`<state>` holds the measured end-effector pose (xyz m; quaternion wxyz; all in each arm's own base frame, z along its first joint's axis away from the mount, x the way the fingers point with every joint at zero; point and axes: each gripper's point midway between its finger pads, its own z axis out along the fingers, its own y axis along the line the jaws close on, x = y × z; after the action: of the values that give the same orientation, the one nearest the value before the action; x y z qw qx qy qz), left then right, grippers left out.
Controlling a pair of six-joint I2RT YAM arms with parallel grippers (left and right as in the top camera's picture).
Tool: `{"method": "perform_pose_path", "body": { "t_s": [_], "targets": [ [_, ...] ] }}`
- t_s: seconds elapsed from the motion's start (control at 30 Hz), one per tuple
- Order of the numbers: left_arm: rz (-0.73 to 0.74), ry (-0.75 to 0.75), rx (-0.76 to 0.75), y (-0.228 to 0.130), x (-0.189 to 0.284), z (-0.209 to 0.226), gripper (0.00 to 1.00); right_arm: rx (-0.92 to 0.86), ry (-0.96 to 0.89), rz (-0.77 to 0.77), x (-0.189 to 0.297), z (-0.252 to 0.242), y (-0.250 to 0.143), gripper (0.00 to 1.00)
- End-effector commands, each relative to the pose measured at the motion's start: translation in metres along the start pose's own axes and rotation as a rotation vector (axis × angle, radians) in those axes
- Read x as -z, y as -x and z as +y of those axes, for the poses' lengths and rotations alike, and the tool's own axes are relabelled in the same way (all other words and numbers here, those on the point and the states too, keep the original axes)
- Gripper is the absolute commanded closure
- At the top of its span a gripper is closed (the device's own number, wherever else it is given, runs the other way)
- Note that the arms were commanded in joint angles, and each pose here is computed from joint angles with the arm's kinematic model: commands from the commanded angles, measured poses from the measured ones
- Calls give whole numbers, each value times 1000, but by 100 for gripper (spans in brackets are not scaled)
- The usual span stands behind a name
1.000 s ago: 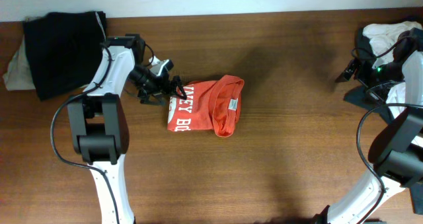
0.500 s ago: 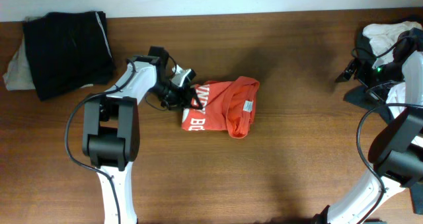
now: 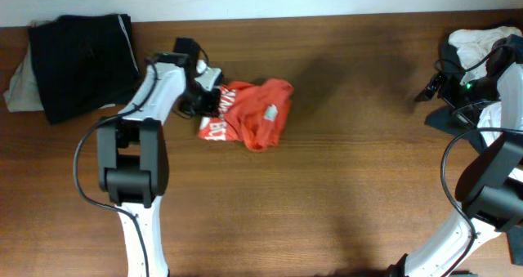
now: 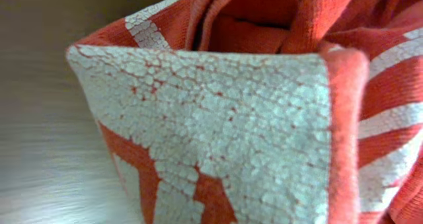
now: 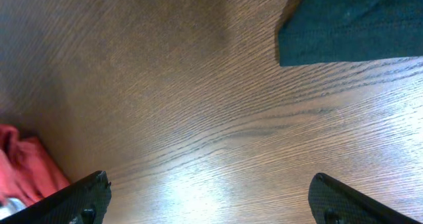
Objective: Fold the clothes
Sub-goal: 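Grasp the folded red T-shirt with the left gripper and carry it top-left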
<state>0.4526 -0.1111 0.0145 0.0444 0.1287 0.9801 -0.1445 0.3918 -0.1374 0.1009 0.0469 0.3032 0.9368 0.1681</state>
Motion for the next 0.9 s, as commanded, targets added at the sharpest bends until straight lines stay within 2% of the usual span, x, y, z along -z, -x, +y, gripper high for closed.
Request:
{"method": "perform_pose_path", "body": {
  "t_s": [0.0, 0.13, 0.4, 0.57, 0.7, 0.87],
  "targets": [
    [-62, 149, 27, 17, 18, 61, 99, 6, 7, -15, 4, 1, 5, 1],
    [-223, 196, 55, 50, 53, 104, 99, 6, 7, -15, 4, 1, 5, 1],
    [-501, 289, 75, 106, 147, 148, 99, 6, 7, -15, 4, 1, 5, 1],
    [-589, 332, 107, 112, 175, 179, 99, 6, 7, -15, 4, 1, 5, 1],
    [-660, 345, 193, 112, 192, 204, 99, 6, 7, -15, 4, 1, 5, 1],
    [-673, 366, 233, 101, 203, 228, 99, 6, 7, -15, 4, 1, 5, 1]
  ]
}}
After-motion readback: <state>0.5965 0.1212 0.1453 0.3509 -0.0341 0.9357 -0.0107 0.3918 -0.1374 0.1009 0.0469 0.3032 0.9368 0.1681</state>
